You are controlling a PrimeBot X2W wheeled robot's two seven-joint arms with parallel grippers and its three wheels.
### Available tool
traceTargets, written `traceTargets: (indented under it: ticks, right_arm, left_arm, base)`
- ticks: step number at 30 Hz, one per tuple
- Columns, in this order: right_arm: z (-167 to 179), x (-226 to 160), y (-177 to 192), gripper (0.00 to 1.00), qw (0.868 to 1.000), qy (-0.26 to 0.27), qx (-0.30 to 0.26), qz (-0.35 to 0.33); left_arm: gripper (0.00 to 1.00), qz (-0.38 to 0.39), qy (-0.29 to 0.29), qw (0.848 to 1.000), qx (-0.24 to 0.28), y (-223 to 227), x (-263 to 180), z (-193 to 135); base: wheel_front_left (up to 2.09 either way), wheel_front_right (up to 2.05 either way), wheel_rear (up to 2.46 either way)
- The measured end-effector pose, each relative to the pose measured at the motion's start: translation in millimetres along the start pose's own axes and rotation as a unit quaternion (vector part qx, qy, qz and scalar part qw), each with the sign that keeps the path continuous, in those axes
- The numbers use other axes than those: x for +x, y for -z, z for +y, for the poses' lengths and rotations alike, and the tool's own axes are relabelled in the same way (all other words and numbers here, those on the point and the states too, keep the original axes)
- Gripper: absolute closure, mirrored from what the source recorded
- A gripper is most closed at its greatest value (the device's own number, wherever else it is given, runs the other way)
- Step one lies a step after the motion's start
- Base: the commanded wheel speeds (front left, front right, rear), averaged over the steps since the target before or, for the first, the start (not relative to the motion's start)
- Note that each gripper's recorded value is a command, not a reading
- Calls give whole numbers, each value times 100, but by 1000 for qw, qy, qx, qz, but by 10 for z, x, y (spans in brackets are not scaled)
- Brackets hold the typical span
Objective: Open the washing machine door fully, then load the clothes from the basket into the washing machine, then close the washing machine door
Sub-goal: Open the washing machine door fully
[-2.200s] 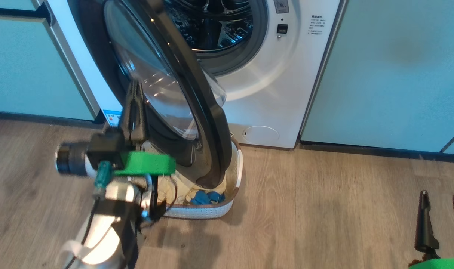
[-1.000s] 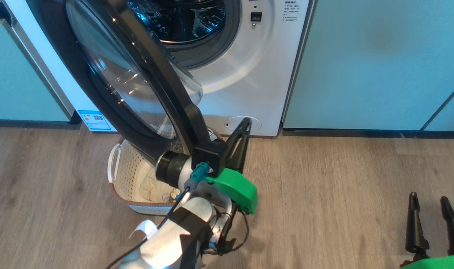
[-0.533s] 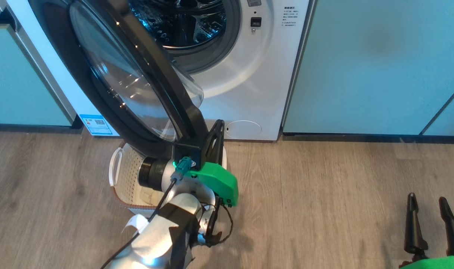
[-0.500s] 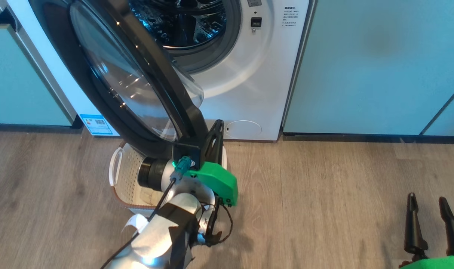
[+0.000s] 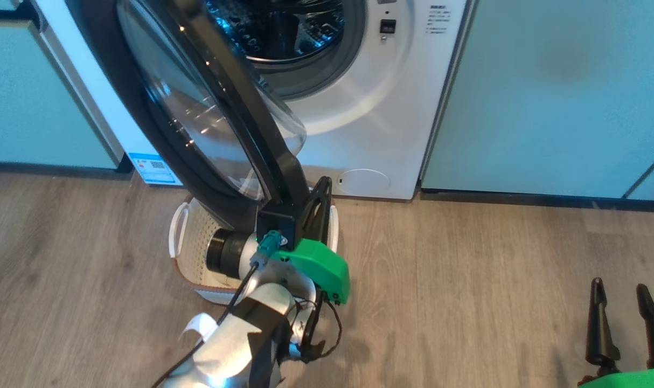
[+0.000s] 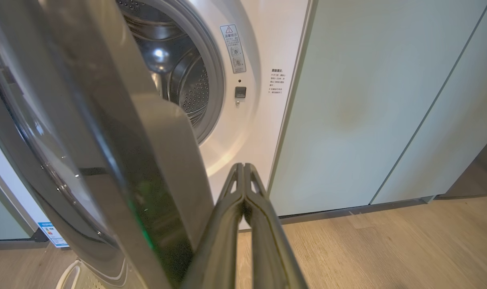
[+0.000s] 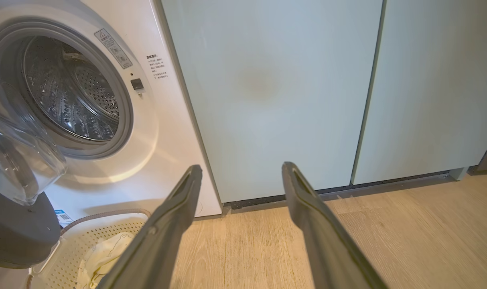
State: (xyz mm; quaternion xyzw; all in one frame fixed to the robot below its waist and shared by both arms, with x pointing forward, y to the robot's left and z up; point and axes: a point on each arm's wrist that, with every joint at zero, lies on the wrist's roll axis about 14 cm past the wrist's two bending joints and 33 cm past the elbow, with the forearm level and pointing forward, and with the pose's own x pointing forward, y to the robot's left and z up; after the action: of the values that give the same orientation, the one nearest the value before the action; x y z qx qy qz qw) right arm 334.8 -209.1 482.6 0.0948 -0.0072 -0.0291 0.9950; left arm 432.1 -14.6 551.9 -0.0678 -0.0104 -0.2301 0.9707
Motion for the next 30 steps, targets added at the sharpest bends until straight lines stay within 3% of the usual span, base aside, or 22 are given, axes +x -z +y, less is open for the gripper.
traceTargets:
  ticks: [30]
  right_arm:
    - [677, 400, 219, 0, 994, -105, 8, 28]
  left_arm:
    - [100, 5, -117, 993, 11, 43, -705, 673]
  base:
    - [0, 0, 0]
